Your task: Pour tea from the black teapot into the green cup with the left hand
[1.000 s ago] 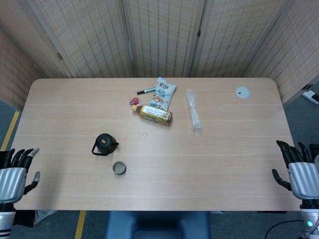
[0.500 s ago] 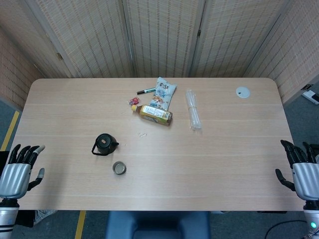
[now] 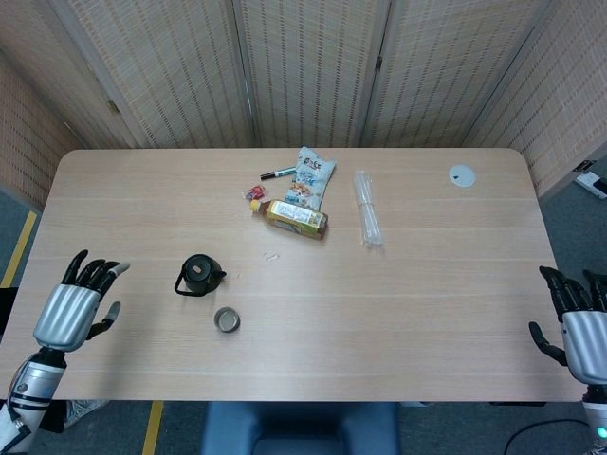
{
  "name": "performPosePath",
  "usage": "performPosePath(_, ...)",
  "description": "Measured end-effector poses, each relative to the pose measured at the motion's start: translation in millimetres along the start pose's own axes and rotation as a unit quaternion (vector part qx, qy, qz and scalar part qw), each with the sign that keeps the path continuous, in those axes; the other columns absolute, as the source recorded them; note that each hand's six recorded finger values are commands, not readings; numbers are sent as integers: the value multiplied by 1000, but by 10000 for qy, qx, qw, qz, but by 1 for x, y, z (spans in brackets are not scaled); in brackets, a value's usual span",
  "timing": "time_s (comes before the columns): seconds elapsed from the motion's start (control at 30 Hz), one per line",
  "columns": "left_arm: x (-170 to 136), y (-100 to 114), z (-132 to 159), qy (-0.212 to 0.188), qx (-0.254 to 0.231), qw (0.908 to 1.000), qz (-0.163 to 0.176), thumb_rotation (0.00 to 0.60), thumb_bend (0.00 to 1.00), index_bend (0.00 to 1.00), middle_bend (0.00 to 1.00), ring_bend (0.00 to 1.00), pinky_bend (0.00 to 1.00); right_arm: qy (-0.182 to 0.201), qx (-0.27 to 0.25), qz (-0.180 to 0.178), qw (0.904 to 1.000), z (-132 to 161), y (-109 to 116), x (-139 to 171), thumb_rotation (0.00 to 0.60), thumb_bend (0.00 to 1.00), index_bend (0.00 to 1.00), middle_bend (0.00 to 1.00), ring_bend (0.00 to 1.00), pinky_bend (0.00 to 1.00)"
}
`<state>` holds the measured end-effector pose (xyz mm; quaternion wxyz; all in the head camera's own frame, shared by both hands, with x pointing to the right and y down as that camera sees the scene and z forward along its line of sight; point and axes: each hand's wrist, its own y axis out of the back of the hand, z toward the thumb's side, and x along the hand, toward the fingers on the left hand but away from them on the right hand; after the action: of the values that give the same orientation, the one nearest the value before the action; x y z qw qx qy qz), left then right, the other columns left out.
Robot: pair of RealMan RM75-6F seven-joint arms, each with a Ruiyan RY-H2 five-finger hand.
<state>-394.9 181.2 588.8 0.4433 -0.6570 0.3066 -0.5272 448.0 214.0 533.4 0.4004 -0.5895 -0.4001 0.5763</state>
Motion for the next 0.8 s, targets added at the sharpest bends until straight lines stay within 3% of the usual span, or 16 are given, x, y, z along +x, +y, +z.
performPosePath(0.33, 42, -4, 39, -784, 56, 9969, -95, 600, 277, 211, 250, 190, 7, -120, -11, 5, 9999, -6, 0, 3, 600, 376, 0, 159, 181, 0)
performPosePath(0.63, 68, -24, 65, -1091, 70, 9925, -547, 600, 216, 162, 217, 142, 0, -104, -5, -8, 9999, -4, 2, 1, 600, 377, 0, 159, 181, 0)
performPosePath(0.8, 80, -34, 75, -1124, 70, 9916, -631, 600, 212, 159, 217, 142, 0, -156, -19, 2, 9999, -5, 1, 3, 600, 376, 0, 159, 184, 0)
